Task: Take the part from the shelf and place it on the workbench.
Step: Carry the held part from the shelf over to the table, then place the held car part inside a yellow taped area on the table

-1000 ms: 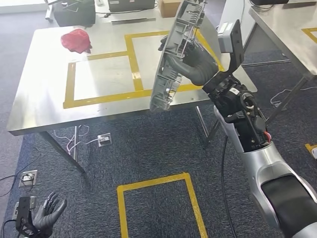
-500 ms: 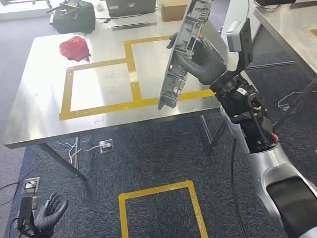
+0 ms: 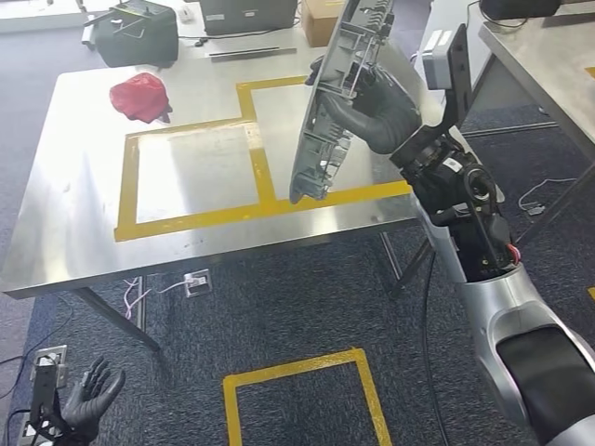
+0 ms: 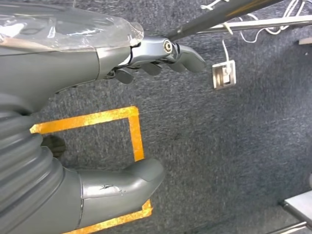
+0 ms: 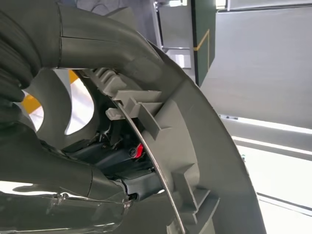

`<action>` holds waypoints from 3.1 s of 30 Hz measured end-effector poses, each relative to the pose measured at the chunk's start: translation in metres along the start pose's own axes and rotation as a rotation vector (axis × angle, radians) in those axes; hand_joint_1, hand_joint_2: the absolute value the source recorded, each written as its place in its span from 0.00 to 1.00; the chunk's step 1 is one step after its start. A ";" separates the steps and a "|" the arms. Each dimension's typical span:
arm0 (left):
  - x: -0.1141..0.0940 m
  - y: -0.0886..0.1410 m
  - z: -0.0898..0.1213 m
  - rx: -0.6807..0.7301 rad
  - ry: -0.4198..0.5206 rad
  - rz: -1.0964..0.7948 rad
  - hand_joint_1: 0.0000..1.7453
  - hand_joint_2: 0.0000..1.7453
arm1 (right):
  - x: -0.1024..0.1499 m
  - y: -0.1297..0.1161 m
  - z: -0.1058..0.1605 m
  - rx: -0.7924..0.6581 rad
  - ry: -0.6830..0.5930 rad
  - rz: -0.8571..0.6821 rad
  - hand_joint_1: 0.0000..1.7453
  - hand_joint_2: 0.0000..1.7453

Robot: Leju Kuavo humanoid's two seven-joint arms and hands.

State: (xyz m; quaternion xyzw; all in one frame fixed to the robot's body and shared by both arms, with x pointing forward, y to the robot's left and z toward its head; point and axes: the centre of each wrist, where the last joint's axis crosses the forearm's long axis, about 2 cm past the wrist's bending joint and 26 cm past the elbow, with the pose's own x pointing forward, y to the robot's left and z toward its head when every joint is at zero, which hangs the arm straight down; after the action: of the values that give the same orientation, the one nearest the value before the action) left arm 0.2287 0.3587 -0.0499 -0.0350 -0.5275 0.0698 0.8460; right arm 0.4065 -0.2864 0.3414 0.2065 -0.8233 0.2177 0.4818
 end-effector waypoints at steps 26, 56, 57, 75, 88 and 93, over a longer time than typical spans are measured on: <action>0.001 -0.001 -0.001 -0.002 0.006 -0.001 0.00 1.00 | -0.002 -0.004 0.004 -0.004 -0.012 0.008 1.00 1.00; 0.004 -0.011 -0.005 -0.017 0.021 -0.017 0.00 1.00 | -0.003 -0.007 0.016 -0.029 0.009 0.023 1.00 1.00; 0.004 -0.011 -0.005 -0.018 0.022 -0.017 0.00 1.00 | -0.003 -0.007 0.016 -0.029 0.009 0.023 1.00 1.00; 0.003 -0.014 -0.005 -0.034 0.033 -0.038 0.00 1.00 | -0.002 -0.010 0.017 -0.034 0.012 0.041 1.00 1.00; 0.004 -0.017 -0.007 -0.046 0.030 -0.050 0.00 1.00 | 0.011 -0.031 -0.013 -0.022 0.108 0.447 1.00 1.00; 0.004 -0.023 -0.008 -0.069 0.029 -0.052 0.00 1.00 | 0.010 -0.050 -0.042 -0.007 0.197 0.671 1.00 1.00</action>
State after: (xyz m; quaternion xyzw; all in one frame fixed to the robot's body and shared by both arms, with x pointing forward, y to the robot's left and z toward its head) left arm 0.2398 0.3364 -0.0466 -0.0512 -0.5181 0.0291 0.8533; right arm 0.4592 -0.3051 0.3763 -0.0991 -0.7957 0.3799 0.4612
